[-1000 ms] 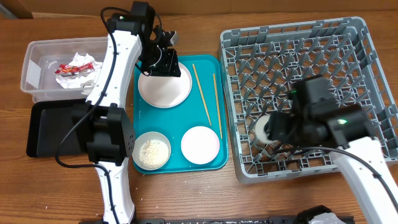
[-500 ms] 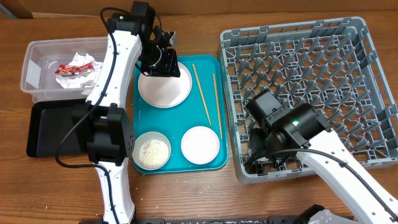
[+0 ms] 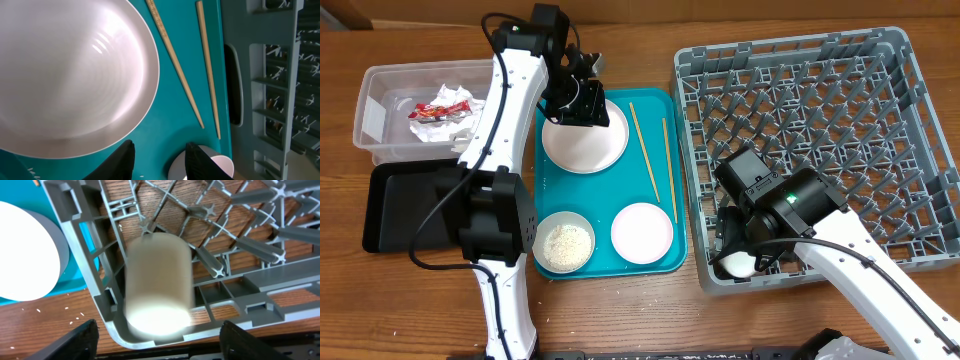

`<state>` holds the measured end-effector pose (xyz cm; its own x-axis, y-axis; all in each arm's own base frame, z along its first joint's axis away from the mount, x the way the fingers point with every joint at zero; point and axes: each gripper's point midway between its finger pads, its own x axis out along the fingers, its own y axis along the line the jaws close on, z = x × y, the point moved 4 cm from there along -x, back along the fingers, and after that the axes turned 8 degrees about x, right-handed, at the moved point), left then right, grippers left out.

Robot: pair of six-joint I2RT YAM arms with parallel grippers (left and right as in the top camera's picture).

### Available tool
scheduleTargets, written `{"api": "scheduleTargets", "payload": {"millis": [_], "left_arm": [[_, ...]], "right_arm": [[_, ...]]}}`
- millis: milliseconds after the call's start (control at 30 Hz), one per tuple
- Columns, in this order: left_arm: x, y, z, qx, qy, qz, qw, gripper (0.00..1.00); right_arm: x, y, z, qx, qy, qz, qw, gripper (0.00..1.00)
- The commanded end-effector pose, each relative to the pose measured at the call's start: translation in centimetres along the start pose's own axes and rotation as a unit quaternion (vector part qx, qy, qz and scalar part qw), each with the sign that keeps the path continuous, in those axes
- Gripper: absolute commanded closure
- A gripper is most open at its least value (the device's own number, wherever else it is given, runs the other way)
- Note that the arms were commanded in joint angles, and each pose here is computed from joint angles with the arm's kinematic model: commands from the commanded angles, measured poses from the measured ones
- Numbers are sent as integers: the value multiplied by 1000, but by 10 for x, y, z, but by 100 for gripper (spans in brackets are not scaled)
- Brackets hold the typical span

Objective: Sort waste into correct bins and load items into the dishwasher
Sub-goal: 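Lower the cup into the dish rack with the right gripper, release, then grasp the bowl of rice with the left gripper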

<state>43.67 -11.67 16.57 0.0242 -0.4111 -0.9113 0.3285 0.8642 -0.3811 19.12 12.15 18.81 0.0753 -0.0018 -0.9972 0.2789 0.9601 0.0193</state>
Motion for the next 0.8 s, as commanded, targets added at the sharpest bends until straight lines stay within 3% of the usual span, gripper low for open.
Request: {"api": "scheduleTargets", "payload": {"millis": [0, 267, 400, 500, 567, 767], "left_arm": [[-12, -5, 3, 6, -15, 7, 1000, 64], [-14, -6, 4, 8, -19, 7, 1000, 64], [-41, -18, 4, 25, -26, 9, 999, 63], [-77, -37, -4, 41, -33, 15, 999, 64], [-94, -41, -12, 44, -31, 43, 998, 67], [-128, -66, -38, 27, -54, 132, 989, 66]], "right_arm": [[1, 1, -1, 3, 1, 0, 1000, 19], [-4, 14, 10, -9, -26, 31, 999, 15], [-21, 29, 23, -21, -59, 72, 995, 13], [-38, 45, 37, -28, -96, 112, 989, 5], [-41, 50, 42, -27, -108, 125, 986, 0], [-47, 61, 52, -25, -135, 154, 978, 0]]}}
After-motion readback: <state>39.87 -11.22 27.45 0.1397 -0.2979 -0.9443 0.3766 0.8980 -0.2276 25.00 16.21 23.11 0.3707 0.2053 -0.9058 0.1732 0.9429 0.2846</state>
